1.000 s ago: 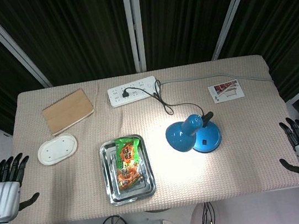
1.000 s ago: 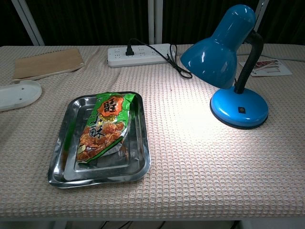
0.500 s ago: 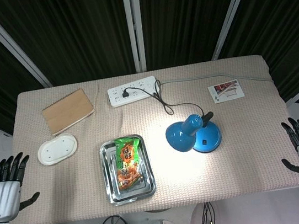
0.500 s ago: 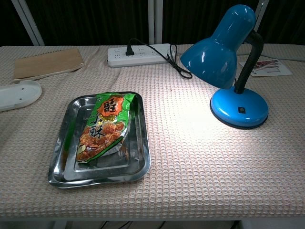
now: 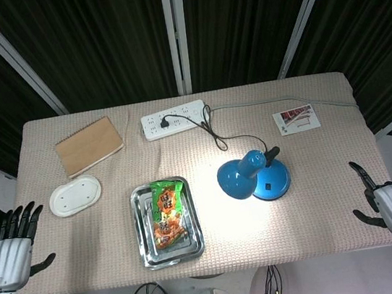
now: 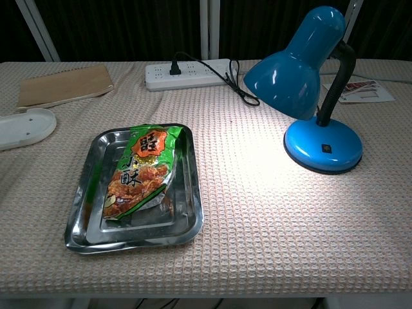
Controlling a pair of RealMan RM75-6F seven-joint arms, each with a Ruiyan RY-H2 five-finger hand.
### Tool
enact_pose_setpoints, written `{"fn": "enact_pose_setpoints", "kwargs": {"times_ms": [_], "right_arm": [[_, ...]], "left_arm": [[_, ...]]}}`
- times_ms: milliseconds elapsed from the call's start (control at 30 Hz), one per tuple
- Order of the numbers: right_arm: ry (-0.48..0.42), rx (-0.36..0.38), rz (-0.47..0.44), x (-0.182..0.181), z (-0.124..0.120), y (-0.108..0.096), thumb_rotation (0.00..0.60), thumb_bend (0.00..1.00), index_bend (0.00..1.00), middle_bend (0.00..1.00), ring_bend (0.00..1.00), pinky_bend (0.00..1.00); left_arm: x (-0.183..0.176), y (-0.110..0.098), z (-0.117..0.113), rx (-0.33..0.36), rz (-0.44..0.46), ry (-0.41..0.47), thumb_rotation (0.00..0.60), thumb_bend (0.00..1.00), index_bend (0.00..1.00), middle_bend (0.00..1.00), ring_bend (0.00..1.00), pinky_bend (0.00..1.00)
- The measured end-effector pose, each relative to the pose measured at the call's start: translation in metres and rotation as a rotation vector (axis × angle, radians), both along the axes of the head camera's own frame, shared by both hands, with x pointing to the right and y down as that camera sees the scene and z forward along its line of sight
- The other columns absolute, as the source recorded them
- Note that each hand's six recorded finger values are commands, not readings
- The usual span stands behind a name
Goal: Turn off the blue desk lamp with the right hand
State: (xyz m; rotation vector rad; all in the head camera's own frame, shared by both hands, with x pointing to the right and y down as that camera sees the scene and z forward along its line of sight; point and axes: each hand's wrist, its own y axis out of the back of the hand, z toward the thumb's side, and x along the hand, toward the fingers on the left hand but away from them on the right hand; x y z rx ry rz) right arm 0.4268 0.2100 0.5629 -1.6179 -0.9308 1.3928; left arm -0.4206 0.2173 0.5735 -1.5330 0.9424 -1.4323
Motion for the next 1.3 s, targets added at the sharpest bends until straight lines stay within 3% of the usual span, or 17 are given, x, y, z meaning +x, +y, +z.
{"fn": "enact_pose_setpoints", "kwargs": {"times_ms": [100, 200, 433, 833, 1300], "right_arm": [[-0.001, -0.027, -0.033, -0.008, 0.005, 0.001, 0.600, 0.40, 0.00, 1.00, 0.93, 0.82], [-0.003, -0.086, -0.075, -0.018, 0.014, 0.004, 0.600, 0.48, 0.00, 1.00, 0.93, 0.82], [0.043, -0.210, -0.183, -0.049, 0.047, 0.003, 0.600, 0.49, 0.00, 1.00, 0.93, 0.82], [0.074, -0.306, -0.255, -0.102, 0.093, -0.016, 0.600, 0.49, 0.00, 1.00, 0.93, 0.82], [0.114, -0.389, -0.253, -0.103, 0.120, -0.018, 0.600, 0.50, 0.00, 1.00, 0.93, 0.82]], "left_arm": [[0.000, 0.001, 0.001, -0.007, 0.002, -0.002, 0.600, 0.00, 0.00, 0.00, 0.00, 0.00], [0.000, 0.002, 0.004, -0.019, 0.000, -0.003, 0.600, 0.00, 0.00, 0.00, 0.00, 0.00], [-0.001, 0.005, 0.008, -0.033, -0.005, 0.003, 0.600, 0.00, 0.00, 0.00, 0.00, 0.00], [-0.008, 0.005, 0.002, -0.022, -0.018, -0.002, 0.600, 0.00, 0.00, 0.00, 0.00, 0.00], [-0.007, 0.003, 0.006, -0.030, -0.012, -0.002, 0.600, 0.00, 0.00, 0.00, 0.00, 0.00]]}}
